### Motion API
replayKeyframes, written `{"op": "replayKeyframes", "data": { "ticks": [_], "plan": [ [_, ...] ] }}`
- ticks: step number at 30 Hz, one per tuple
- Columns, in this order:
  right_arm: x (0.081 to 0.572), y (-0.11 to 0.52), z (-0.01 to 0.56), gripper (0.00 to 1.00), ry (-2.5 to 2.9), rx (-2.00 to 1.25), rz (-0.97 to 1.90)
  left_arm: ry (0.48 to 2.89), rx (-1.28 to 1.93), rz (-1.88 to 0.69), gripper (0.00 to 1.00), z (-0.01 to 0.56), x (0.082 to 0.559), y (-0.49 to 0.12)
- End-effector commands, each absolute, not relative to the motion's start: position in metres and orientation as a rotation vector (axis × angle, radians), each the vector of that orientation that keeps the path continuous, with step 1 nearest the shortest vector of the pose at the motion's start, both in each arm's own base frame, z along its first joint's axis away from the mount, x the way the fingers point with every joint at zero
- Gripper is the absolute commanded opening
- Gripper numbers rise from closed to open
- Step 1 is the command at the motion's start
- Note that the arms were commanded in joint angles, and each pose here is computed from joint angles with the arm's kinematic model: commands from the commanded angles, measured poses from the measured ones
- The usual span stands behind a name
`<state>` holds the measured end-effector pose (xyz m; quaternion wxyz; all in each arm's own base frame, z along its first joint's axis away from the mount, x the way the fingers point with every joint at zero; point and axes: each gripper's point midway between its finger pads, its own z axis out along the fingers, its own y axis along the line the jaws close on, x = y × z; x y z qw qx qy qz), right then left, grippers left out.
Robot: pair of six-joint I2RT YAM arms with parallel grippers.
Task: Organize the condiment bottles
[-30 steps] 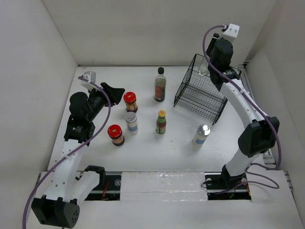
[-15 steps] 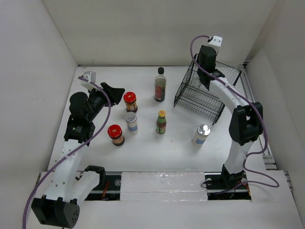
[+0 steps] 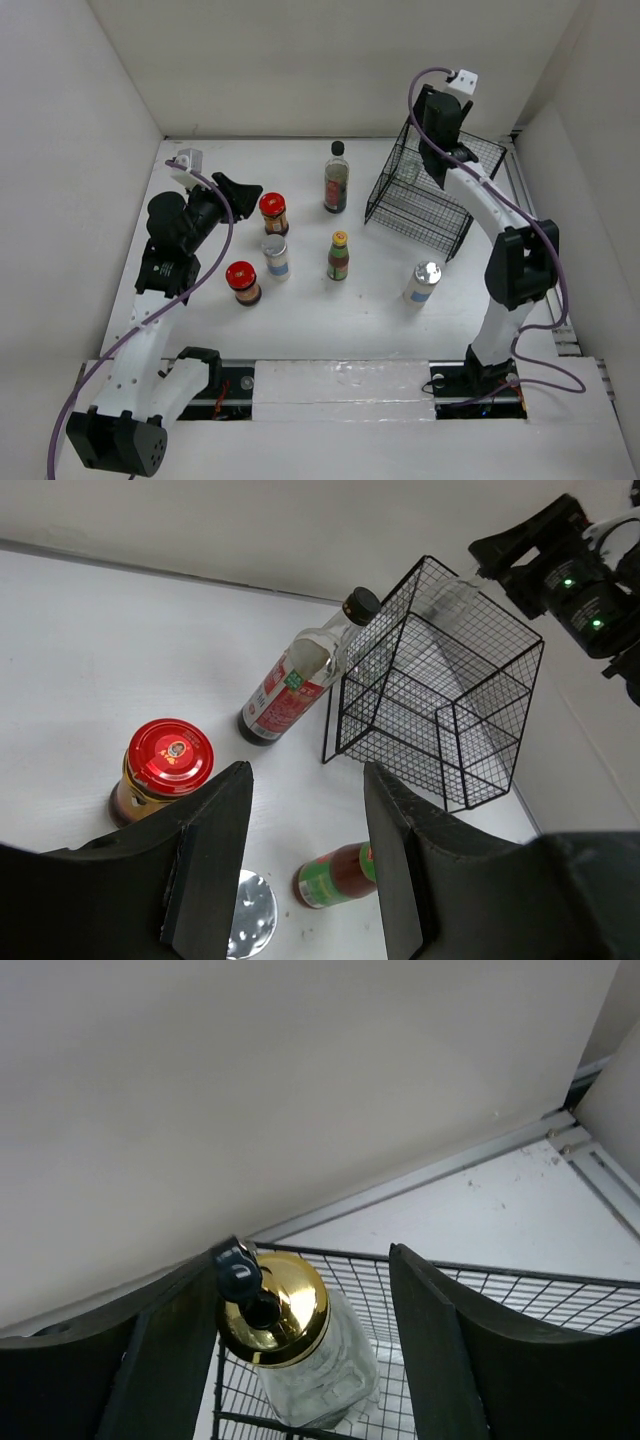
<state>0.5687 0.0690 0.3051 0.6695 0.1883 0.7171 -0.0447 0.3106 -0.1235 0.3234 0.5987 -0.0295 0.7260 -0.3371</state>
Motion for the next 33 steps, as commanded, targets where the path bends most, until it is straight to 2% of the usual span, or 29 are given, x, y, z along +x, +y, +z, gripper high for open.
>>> {"op": "replayKeyframes", "data": {
  "ticks": [1,4,6,8,9,10,12,14,15,19,23,31,33],
  "plan": [
    [0.545,0.063,0.402,0.71,1.411,0.457,0.021,1.623,-0.038,-0.802,0.44,0.339,0.310,-0.127],
    [0.525,0.060,0.439,0.73,1.362,0.408,0.055,1.623,-0.038,-0.802,0.44,0.339,0.310,-0.127],
    [0.509,0.066,0.455,0.69,1.350,0.330,0.082,1.623,-0.038,-0.802,0.44,0.339,0.310,-0.127],
    [0.502,0.099,0.457,0.56,1.371,0.144,0.204,1.623,-0.038,-0.802,0.44,0.339,0.310,-0.127],
    [0.497,0.113,0.457,0.29,1.375,0.062,0.259,1.622,-0.046,-0.794,0.44,0.339,0.311,-0.125],
    [0.488,0.151,0.452,0.24,1.386,-0.119,0.390,1.632,-0.070,-0.789,0.44,0.337,0.312,-0.123],
    [0.479,0.189,0.432,0.22,1.411,-0.320,0.516,1.639,-0.098,-0.778,0.44,0.335,0.314,-0.120],
    [0.459,0.233,0.409,0.36,1.427,-0.525,0.686,1.638,-0.137,-0.756,0.45,0.337,0.314,-0.114],
    [0.457,0.243,0.400,0.55,1.433,-0.566,0.714,1.638,-0.137,-0.756,0.45,0.337,0.314,-0.114],
    [0.467,0.268,0.357,0.75,1.507,-0.654,0.707,1.629,-0.134,-0.757,0.48,0.339,0.312,-0.114],
    [0.468,0.287,0.329,0.80,1.563,-0.730,0.722,1.621,-0.124,-0.764,0.52,0.342,0.309,-0.115],
    [0.503,0.305,0.282,0.80,1.668,-0.703,0.667,1.613,-0.114,-0.772,0.53,0.344,0.308,-0.117],
    [0.511,0.308,0.267,0.75,1.697,-0.698,0.675,1.613,-0.114,-0.772,0.53,0.344,0.308,-0.117]
  ]
}}
